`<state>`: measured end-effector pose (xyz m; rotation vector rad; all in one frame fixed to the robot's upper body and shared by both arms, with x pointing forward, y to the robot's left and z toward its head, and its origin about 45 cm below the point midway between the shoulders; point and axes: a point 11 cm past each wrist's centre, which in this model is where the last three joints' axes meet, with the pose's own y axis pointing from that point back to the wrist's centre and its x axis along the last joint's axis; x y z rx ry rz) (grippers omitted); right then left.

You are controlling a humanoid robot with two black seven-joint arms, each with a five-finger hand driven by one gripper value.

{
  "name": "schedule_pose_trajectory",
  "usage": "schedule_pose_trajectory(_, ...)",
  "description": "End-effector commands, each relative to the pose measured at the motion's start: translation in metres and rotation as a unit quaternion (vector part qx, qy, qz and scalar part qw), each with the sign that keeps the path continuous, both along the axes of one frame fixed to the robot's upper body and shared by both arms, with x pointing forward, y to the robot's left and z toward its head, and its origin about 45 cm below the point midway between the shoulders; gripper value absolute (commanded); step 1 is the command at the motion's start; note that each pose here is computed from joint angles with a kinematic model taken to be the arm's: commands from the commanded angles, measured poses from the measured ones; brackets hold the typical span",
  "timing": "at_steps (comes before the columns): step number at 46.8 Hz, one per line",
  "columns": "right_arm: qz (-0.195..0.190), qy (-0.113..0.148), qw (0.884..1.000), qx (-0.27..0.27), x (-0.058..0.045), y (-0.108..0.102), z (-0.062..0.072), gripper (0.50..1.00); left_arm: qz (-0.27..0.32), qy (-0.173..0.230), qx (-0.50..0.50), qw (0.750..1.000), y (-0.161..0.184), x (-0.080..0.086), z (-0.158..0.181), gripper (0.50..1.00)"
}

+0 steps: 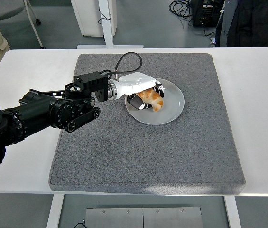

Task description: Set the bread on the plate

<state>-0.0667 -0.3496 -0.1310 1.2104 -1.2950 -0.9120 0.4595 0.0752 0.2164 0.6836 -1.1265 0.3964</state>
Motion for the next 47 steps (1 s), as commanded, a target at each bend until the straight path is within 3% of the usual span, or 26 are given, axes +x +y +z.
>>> schedule_pose_trajectory(1, 0.000, 0.000, 1.000, 0.000, 0.000, 0.000, 0.000, 1.000, 0.002, 0.000, -0.001, 1.000, 0.001, 0.001, 0.000, 0.500)
schedule_pose_trajectory(5, 0.000, 0.000, 1.000, 0.000, 0.000, 0.000, 0.000, 1.000, 0.004, 0.000, -0.003, 1.000, 0.001, 0.001, 0.000, 0.514)
schedule_pose_trajectory(7, 0.000, 0.000, 1.000, 0.000, 0.000, 0.000, 0.000, 1.000, 0.004, 0.004, -0.002, 1.000, 0.001, 0.001, 0.000, 0.703)
schedule_pose_trajectory(8, 0.000, 0.000, 1.000, 0.000, 0.000, 0.000, 0.000, 1.000, 0.003, 0.005, -0.001, 1.000, 0.001, 0.001, -0.001, 0.773)
schedule_pose_trajectory(10, 0.000, 0.000, 1.000, 0.000, 0.000, 0.000, 0.000, 1.000, 0.004, 0.006, -0.002, 1.000, 0.001, 0.001, 0.000, 0.848)
schedule_pose_trajectory(15, 0.000, 0.000, 1.000, 0.000, 0.000, 0.000, 0.000, 1.000, 0.004, 0.006, -0.002, 1.000, 0.001, 0.001, 0.000, 0.960)
schedule_pose_trajectory(28, 0.000, -0.001, 1.000, 0.000, 0.001, 0.000, 0.000, 1.000, -0.025, 0.002, -0.012, 1.000, -0.009, -0.002, 0.011, 0.975)
schedule_pose_trajectory(40, 0.000, -0.001, 1.000, 0.000, 0.001, 0.000, 0.000, 1.000, -0.025, 0.005, -0.033, 0.999, -0.021, 0.011, 0.052, 0.975)
schedule_pose_trajectory(47, 0.000, 0.000, 1.000, 0.000, 0.000, 0.000, 0.000, 1.000, -0.014, 0.029, -0.062, 0.998, -0.027, 0.017, 0.074, 0.977)
